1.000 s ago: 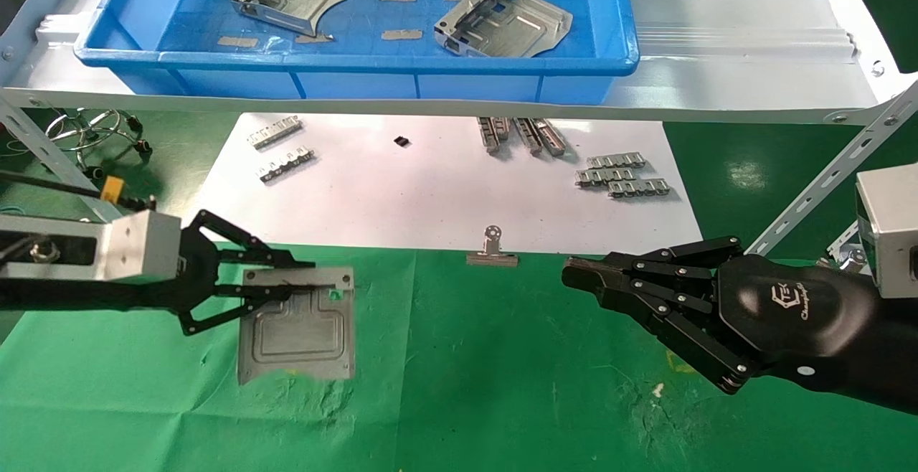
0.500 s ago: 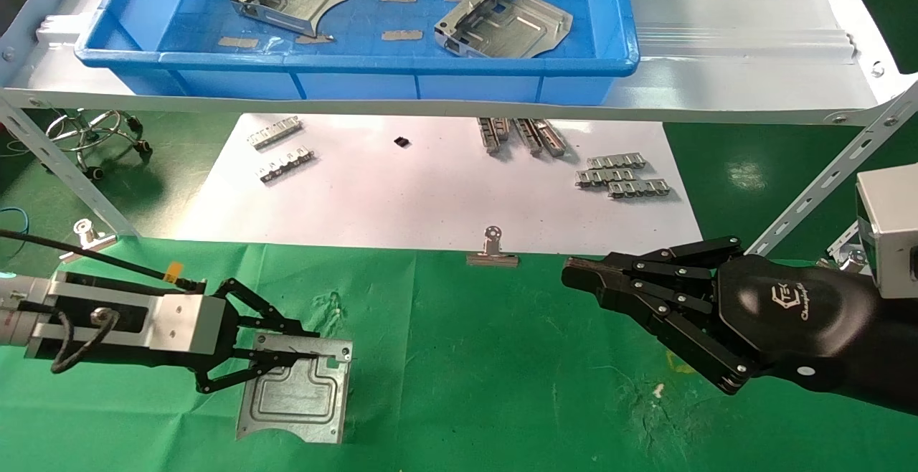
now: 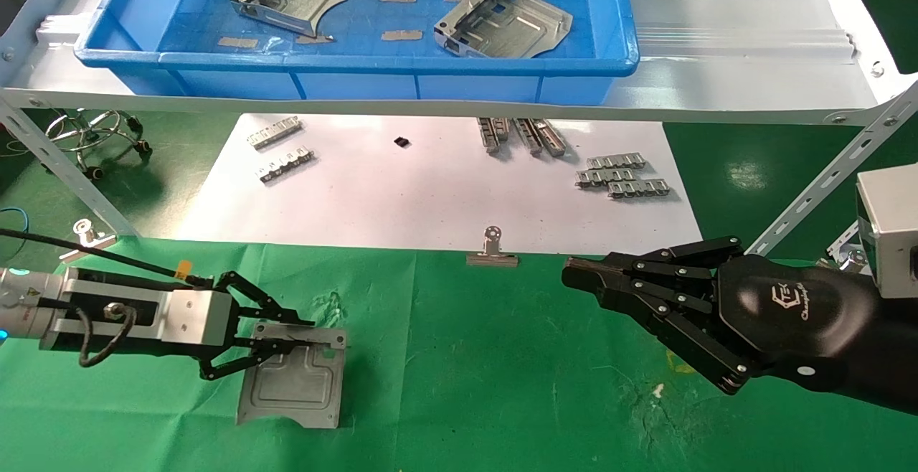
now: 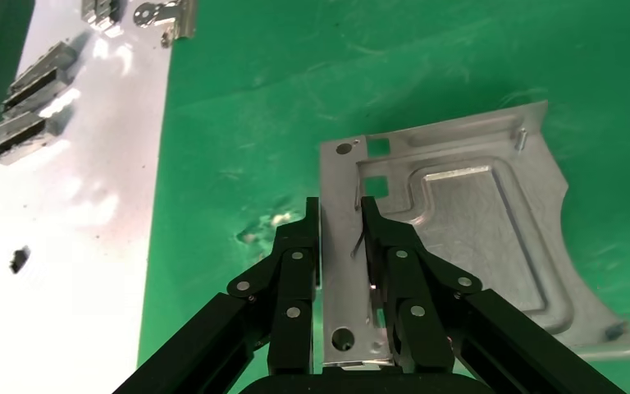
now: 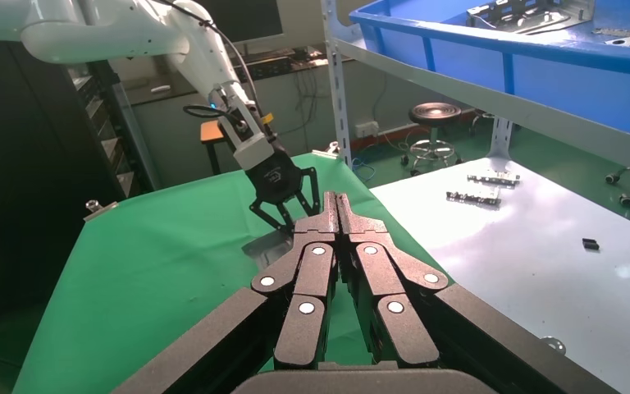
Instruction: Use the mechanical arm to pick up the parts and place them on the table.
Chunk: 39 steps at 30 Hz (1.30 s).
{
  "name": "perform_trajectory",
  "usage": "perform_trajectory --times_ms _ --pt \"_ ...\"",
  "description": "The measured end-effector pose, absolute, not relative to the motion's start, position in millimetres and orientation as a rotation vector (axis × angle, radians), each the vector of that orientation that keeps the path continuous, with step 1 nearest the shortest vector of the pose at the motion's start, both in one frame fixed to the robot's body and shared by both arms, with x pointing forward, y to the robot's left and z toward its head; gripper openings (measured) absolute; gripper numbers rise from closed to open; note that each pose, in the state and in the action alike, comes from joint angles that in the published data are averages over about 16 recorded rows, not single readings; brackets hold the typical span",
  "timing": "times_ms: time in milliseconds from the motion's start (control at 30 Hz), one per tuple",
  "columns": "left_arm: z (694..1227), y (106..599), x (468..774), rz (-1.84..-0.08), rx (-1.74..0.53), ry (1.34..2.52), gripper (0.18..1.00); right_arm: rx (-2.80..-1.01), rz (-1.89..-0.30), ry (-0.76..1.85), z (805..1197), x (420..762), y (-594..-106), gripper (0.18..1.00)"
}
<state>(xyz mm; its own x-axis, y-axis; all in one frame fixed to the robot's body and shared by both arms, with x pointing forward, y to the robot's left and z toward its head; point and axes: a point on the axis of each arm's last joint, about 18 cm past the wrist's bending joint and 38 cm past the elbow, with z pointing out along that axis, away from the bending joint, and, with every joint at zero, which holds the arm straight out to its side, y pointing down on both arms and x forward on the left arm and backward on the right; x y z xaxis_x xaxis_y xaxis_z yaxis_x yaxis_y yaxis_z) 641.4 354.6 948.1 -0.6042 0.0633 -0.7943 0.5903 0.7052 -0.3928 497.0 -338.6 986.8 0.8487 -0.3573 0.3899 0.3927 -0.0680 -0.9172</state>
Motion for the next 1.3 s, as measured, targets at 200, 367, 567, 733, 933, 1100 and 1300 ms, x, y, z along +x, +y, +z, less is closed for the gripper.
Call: perform_trajectory --times_ms 200,367,567,733,933,1100,1300 --pt "948 355 644 -0.829 0.498 2.095 0.319 -1.519 -0.616 -0.029 987 497 -339 0.192" --pt "953 354 642 -0.862 0.485 2.080 0.373 -1.519 -0.616 -0.029 987 497 -339 0.192" --pt "962 354 637 -0.941 0.445 2.050 0.474 -1.519 -0.616 -0.029 987 497 -339 0.192" --pt "968 353 632 -1.022 0.404 2.024 0.577 -1.519 -0.616 -0.029 987 497 -339 0.192" --pt "971 350 626 -1.114 0.362 1.999 0.715 -1.519 -0.616 -0.029 987 497 -339 0.199" --pt "971 345 621 -1.184 0.341 1.982 0.821 -1.519 -0.616 -0.029 987 497 -339 0.222" --pt "971 338 613 -1.272 0.322 1.957 0.914 -1.519 -0.616 -0.029 987 497 -339 0.280"
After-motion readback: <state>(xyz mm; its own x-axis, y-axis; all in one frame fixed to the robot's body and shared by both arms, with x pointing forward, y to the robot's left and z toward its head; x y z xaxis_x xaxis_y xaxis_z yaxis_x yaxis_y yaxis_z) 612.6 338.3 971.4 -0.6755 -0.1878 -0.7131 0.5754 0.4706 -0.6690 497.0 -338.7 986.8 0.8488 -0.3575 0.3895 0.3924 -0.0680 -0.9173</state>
